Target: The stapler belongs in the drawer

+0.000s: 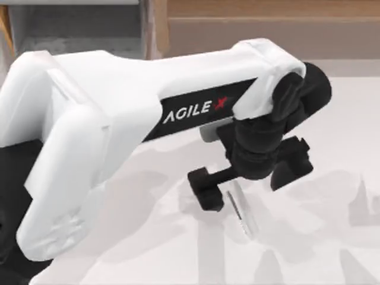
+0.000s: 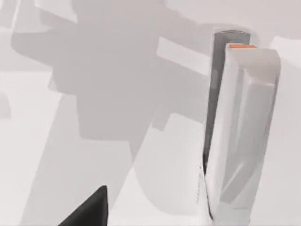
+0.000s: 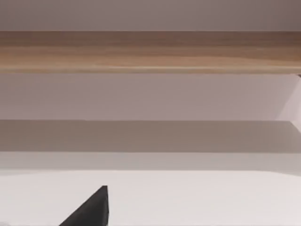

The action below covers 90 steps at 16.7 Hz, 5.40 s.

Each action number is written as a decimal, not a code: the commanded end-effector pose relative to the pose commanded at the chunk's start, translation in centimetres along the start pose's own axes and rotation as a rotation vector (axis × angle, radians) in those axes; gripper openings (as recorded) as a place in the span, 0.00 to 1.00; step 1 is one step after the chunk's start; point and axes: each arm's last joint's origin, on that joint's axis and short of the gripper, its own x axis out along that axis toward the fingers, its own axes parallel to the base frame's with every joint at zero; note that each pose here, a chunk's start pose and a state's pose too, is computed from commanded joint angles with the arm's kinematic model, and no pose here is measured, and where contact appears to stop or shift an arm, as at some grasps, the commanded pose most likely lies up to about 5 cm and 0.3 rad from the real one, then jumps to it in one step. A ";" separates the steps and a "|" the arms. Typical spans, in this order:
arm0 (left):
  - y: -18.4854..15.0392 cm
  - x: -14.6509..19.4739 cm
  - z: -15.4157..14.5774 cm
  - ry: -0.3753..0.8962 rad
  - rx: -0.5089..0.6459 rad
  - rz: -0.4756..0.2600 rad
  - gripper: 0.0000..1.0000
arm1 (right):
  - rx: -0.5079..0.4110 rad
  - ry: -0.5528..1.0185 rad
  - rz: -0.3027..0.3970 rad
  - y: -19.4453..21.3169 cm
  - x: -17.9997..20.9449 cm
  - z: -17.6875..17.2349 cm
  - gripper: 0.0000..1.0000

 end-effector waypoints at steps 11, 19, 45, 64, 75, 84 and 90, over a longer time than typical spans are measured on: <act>0.1 4.2 -0.1 0.000 0.000 -0.001 0.85 | 0.000 0.000 0.000 0.0 0.0 0.0 1.00; 0.1 4.2 -0.1 0.000 0.000 -0.001 0.25 | 0.000 0.000 0.000 0.0 0.0 0.0 1.00; 0.4 0.5 1.2 -0.006 0.001 -0.012 0.00 | 0.000 0.000 0.000 0.0 0.0 0.0 1.00; 36.5 -11.5 34.2 -0.270 0.133 0.027 0.00 | 0.000 0.000 0.000 0.0 0.0 0.0 1.00; 41.7 -0.2 37.6 -0.006 0.380 0.012 0.00 | 0.000 0.000 0.000 0.0 0.0 0.0 1.00; 42.6 0.4 38.1 -0.036 0.291 -0.042 0.00 | 0.000 0.000 0.000 0.0 0.0 0.0 1.00; 41.8 0.8 37.7 -0.008 0.365 0.005 0.00 | 0.000 0.000 0.000 0.0 0.0 0.0 1.00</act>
